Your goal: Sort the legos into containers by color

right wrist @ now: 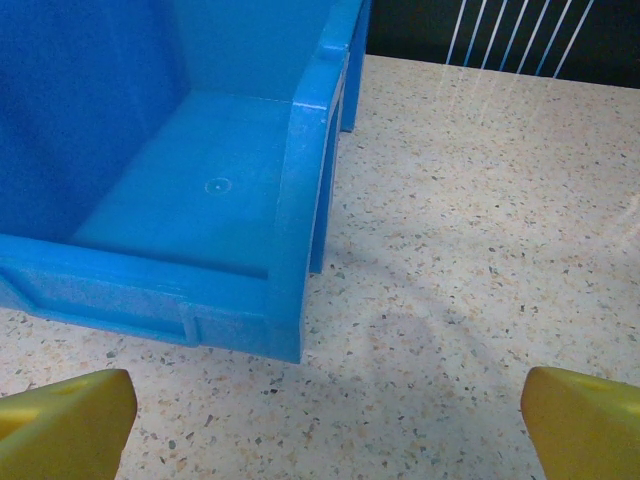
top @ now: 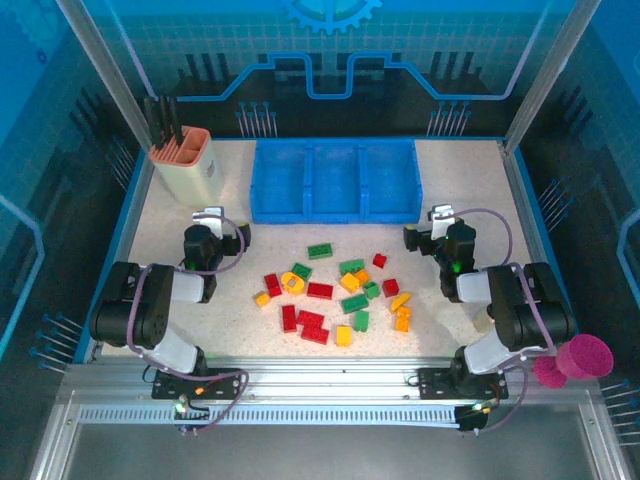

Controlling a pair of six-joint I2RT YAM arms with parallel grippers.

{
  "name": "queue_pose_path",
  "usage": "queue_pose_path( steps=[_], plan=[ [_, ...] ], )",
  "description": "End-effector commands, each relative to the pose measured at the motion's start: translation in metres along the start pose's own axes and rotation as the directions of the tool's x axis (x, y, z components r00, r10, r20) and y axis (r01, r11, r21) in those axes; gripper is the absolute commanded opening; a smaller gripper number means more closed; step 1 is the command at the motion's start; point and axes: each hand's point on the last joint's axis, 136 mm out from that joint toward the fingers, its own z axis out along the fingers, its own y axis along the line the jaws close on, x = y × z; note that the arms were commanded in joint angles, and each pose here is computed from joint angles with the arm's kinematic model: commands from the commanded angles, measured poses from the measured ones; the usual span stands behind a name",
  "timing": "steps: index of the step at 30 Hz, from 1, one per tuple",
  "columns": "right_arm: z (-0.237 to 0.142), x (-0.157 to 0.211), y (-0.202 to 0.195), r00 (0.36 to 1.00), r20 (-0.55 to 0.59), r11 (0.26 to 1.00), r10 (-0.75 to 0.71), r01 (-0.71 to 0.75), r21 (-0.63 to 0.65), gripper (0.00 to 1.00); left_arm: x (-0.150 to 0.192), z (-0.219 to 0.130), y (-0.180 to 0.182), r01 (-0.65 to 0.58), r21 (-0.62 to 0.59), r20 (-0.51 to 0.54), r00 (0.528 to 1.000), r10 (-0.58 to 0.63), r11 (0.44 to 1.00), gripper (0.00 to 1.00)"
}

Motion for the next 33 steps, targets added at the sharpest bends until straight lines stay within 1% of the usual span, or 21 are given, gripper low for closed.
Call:
queue_pose_path(
  steps=[1,12,14,15,17,19,22,23,24,25,26,27,28,30,32,33],
  plan=[
    [0.001,-0.013,-0.002,0.999,0.042,1.000,0.008,-0.009,0.004,1.00,-0.016,-0.001,-0.006,-0.003,0.030,0.049,0.999,0.001,1.000,1.00],
    [0.001,-0.013,-0.002,0.999,0.041,1.000,0.008,-0.009,0.003,1.00,-0.015,-0.001,-0.006,-0.002,0.030,0.047,0.999,0.000,1.000,0.99],
    [-0.001,-0.016,0.000,0.999,0.046,1.000,0.005,-0.005,-0.005,1.00,-0.021,-0.002,-0.004,-0.001,0.014,0.051,0.999,0.000,1.000,0.99],
    [-0.003,-0.021,0.000,0.999,0.050,1.000,0.002,-0.002,-0.008,0.99,-0.028,-0.006,-0.003,0.000,0.003,0.042,0.999,-0.001,1.000,1.00],
    [-0.015,-0.038,0.007,0.998,0.057,0.999,-0.036,0.037,-0.013,0.97,-0.052,-0.015,0.004,0.021,-0.067,-0.013,1.000,-0.022,0.998,0.99],
    [-0.031,-0.058,0.016,0.995,0.064,0.997,-0.072,0.072,0.000,0.98,-0.085,-0.032,0.002,0.111,-0.084,-0.030,0.993,-0.114,0.990,1.00],
    [-0.058,-0.094,0.056,0.991,0.126,0.980,-0.044,0.067,-0.189,0.97,-0.132,-0.059,-0.032,0.194,0.064,-0.030,0.981,-0.192,0.979,0.99],
    [-0.066,-0.106,0.070,0.988,0.148,0.969,-0.039,0.074,-0.237,0.97,-0.144,-0.068,-0.044,0.196,0.115,-0.038,0.981,-0.192,0.974,0.99],
    [-0.075,-0.115,0.086,0.983,0.173,0.949,-0.055,0.105,-0.298,0.98,-0.156,-0.077,-0.053,0.199,0.151,-0.046,0.980,-0.194,0.968,1.00],
    [-0.085,-0.122,0.109,0.977,0.195,0.907,-0.084,0.156,-0.391,0.98,-0.167,-0.088,-0.062,0.198,0.193,-0.066,0.980,-0.188,0.961,0.99],
    [-0.095,-0.127,0.133,0.969,0.218,0.846,-0.119,0.213,-0.488,0.99,-0.176,-0.099,-0.069,0.184,0.229,-0.087,0.982,-0.168,0.956,0.99],
    [-0.104,-0.132,0.153,0.957,0.245,0.782,-0.152,0.269,-0.562,0.99,-0.184,-0.109,-0.073,0.178,0.247,-0.106,0.982,-0.156,0.952,0.99],
    [-0.110,-0.130,0.171,0.948,0.246,0.721,-0.203,0.315,-0.617,0.98,-0.189,-0.119,-0.075,0.179,0.249,-0.128,0.980,-0.151,0.952,1.00],
    [-0.116,-0.133,0.199,0.908,0.295,0.620,-0.298,0.420,-0.663,0.99,-0.195,-0.137,-0.080,0.188,0.274,-0.158,0.976,-0.148,0.943,0.99],
    [-0.114,-0.130,0.225,0.855,0.320,0.524,-0.408,0.506,-0.685,0.99,-0.190,-0.154,-0.090,0.177,0.338,-0.186,0.975,-0.119,0.924,0.99],
    [-0.112,-0.129,0.235,0.836,0.318,0.489,-0.448,0.526,-0.696,0.99,-0.185,-0.158,-0.092,0.176,0.347,-0.201,0.973,-0.110,0.921,0.99]
  ],
)
